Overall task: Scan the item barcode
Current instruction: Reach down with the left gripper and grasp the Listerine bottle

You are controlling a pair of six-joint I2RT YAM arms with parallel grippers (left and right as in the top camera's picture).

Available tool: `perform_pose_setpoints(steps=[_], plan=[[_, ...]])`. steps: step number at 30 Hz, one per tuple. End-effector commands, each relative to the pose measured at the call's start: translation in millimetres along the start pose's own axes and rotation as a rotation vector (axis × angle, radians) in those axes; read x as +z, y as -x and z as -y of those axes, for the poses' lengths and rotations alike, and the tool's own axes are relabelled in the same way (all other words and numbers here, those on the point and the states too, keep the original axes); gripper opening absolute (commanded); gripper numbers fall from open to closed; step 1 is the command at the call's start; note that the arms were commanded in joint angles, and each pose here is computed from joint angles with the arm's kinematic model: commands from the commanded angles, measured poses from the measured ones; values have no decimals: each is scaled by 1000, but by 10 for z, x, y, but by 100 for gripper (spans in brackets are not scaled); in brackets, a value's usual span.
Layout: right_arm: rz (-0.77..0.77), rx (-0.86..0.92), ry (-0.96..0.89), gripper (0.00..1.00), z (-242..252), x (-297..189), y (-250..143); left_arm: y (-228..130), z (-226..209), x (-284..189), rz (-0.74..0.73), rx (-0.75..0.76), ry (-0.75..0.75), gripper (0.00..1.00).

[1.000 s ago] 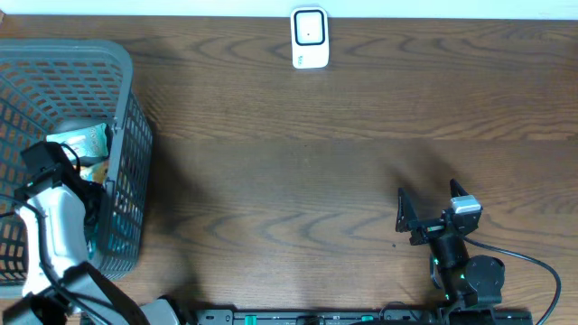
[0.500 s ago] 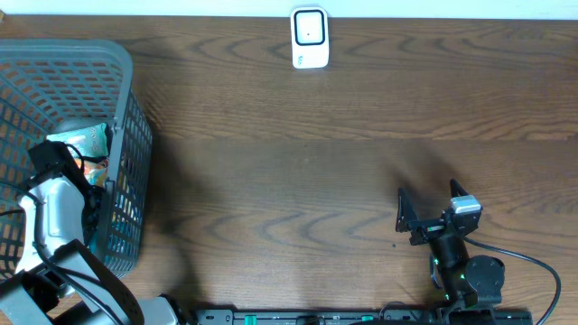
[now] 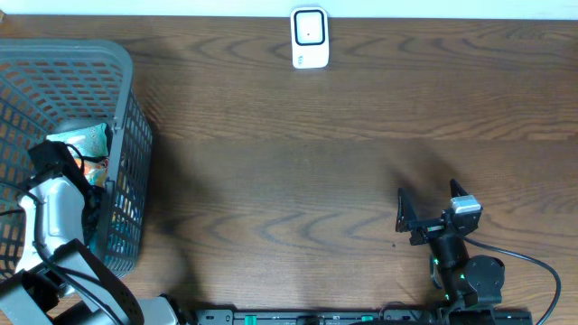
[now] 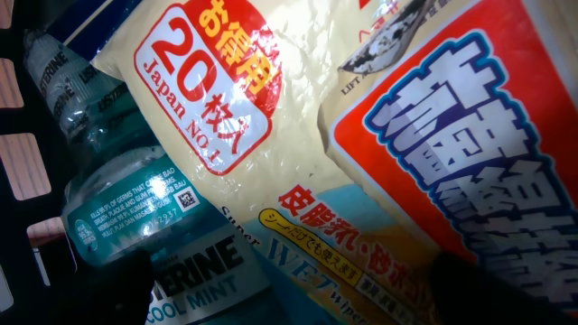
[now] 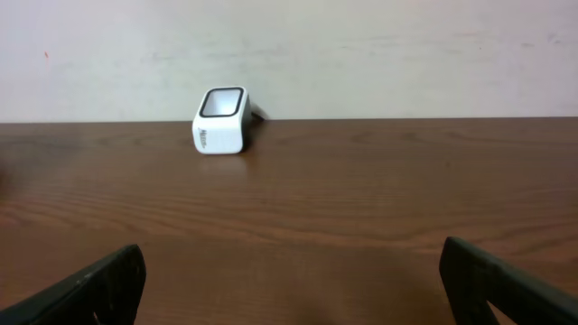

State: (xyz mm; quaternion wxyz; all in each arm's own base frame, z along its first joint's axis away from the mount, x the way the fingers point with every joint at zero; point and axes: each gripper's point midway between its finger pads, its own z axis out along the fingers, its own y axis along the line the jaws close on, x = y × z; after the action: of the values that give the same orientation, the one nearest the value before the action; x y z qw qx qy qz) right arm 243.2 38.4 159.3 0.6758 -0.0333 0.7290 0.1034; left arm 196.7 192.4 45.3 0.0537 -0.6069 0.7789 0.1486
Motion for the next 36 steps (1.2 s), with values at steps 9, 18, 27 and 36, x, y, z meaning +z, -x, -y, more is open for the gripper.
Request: perform_pose_setpoints(steps=[9,18,27,36], plan=[[0,-10,0,99,-6,-1,-4,-224,-27,239,-94,9,29,98],[0,-10,0,99,-7,-1,-5,-227,-27,246,-93,9,28,98],[0,-10,0,99,-6,-1,-5,-428,-113,460,-104,13,38,98],[0,-10,0,99,-6,-1,-5,-494,-148,518,-110,16,43,98]])
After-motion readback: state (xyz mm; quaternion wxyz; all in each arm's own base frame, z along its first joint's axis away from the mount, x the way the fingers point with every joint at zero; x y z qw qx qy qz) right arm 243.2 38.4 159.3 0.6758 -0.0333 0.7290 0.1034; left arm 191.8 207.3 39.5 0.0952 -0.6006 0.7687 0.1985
